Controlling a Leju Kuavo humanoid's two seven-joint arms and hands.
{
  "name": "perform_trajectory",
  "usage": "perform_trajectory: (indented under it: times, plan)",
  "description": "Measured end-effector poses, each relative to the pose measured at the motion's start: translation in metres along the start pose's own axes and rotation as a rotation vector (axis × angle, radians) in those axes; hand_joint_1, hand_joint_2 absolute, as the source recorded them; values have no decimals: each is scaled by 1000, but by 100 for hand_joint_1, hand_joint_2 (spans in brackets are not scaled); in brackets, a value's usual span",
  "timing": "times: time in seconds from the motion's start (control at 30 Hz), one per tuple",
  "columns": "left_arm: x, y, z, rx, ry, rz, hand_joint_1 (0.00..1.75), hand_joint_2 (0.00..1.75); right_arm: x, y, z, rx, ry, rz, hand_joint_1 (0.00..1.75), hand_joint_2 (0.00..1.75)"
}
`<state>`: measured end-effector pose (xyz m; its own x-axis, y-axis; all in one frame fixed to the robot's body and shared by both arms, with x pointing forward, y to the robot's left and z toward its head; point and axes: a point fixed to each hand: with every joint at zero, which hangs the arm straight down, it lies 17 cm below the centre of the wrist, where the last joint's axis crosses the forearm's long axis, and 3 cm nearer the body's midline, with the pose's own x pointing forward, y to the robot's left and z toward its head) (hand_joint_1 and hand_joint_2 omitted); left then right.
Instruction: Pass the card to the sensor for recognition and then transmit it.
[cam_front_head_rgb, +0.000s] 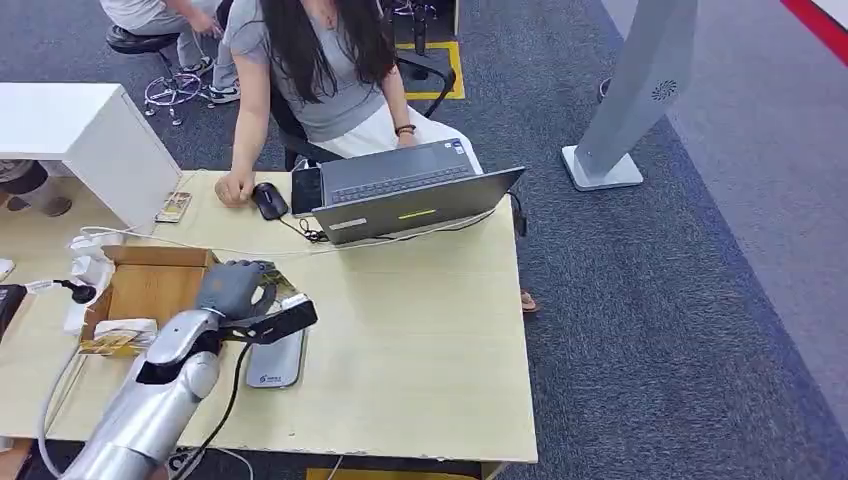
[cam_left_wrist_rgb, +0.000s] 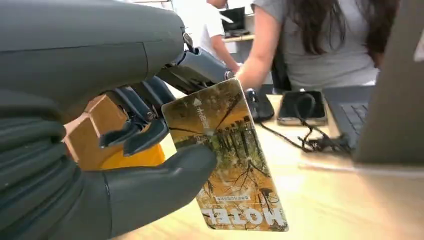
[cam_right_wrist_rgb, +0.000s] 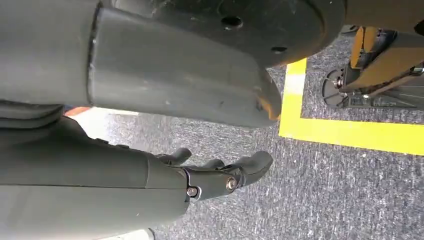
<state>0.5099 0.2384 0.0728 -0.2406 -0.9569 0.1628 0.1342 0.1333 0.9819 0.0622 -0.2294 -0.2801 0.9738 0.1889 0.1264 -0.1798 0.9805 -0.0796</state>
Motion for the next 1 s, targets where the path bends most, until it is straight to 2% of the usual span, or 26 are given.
perform_trajectory:
  times: [0.4, 0.6, 0.77, 1.0]
  plan:
    - [13, -10, 11, -40, -47, -48, 175, 175, -1, -2, 0, -10, 7, -20, 0, 0]
    - [22, 5, 20, 21, -63, -69, 175, 175, -2, -4, -1, -17, 10, -40, 0, 0]
    - [35, 15, 38, 85, -91, -118, 175, 175, -3, -4, -1, -20, 18, -65, 0, 0]
    - [50, 5, 65, 85, -125, -140, 175, 175, -4, -4, -1, -27, 23, -87, 0, 0]
